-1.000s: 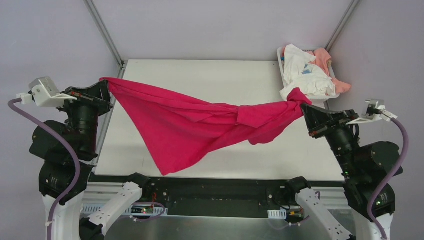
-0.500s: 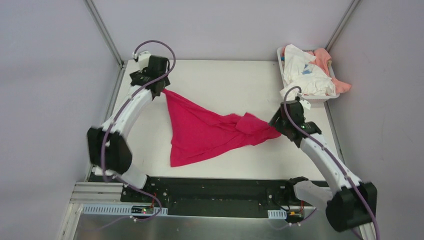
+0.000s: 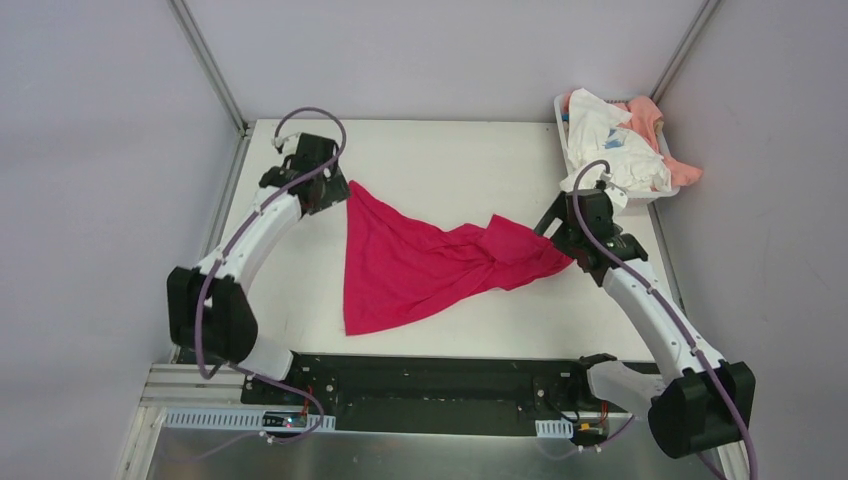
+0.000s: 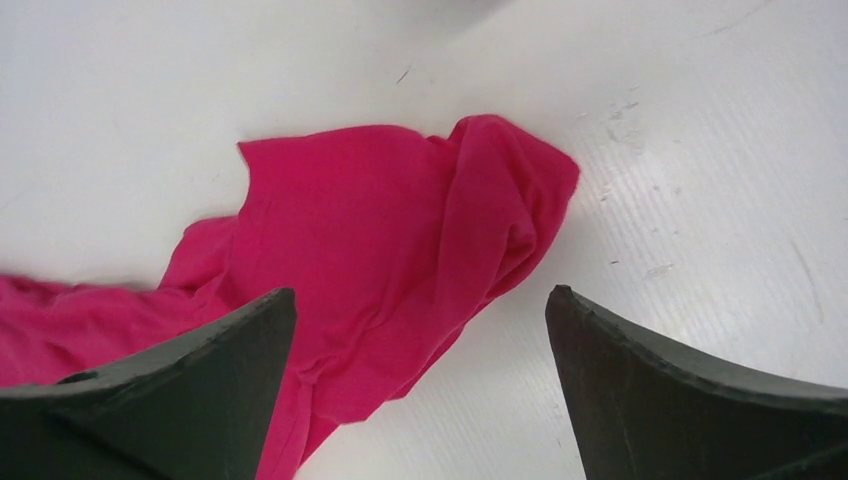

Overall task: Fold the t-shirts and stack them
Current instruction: Flatten out the tshirt

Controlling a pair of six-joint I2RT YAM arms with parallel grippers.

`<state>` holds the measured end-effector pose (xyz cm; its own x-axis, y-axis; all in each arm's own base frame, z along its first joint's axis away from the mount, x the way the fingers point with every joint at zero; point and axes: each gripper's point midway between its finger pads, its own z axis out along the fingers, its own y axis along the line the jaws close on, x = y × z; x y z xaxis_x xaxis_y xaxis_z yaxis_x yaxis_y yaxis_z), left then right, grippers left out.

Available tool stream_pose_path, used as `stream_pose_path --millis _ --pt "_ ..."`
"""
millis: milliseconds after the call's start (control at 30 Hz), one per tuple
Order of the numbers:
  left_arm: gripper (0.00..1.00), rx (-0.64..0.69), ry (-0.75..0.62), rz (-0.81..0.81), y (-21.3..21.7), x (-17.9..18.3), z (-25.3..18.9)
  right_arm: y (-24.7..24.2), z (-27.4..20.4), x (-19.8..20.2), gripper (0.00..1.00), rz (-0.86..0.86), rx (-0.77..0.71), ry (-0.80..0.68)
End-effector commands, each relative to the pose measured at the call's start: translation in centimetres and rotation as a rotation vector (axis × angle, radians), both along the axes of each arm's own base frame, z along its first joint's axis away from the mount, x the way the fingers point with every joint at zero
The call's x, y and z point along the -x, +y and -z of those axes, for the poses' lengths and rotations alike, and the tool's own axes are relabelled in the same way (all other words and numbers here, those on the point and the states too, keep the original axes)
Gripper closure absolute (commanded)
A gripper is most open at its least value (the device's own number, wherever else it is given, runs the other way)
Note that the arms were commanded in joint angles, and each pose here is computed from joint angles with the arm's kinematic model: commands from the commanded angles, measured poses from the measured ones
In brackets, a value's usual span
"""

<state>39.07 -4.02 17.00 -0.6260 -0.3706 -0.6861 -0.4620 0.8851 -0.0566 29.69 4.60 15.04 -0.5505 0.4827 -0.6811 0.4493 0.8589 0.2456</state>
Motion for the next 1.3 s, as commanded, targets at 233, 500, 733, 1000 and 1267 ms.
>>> stream_pose_path --millis 233,500,733,1000,1267 --pt "0.01 0.244 0.247 0.177 -7.3 18.0 8.5 8.7 -1.1 1.4 0.01 -0.523 -0.062 -0.067" --pt "0.01 0.319 0.369 0.220 -8.0 25.5 11.2 10.8 2.5 2.0 0.01 -0.604 0.108 0.101" --pt "0.09 0.259 0.440 0.146 -6.8 27.9 14.0 12.0 3.0 2.0 0.01 -0.653 0.083 0.073" --pt "0.30 0.255 0.407 0.167 -8.7 25.6 15.3 13.6 3.9 1.6 0.01 -0.776 0.141 0.070" --pt "0.41 0.208 0.425 0.163 -8.5 25.2 16.4 15.7 5.5 -0.8 0.08 -0.898 0.216 0.081"
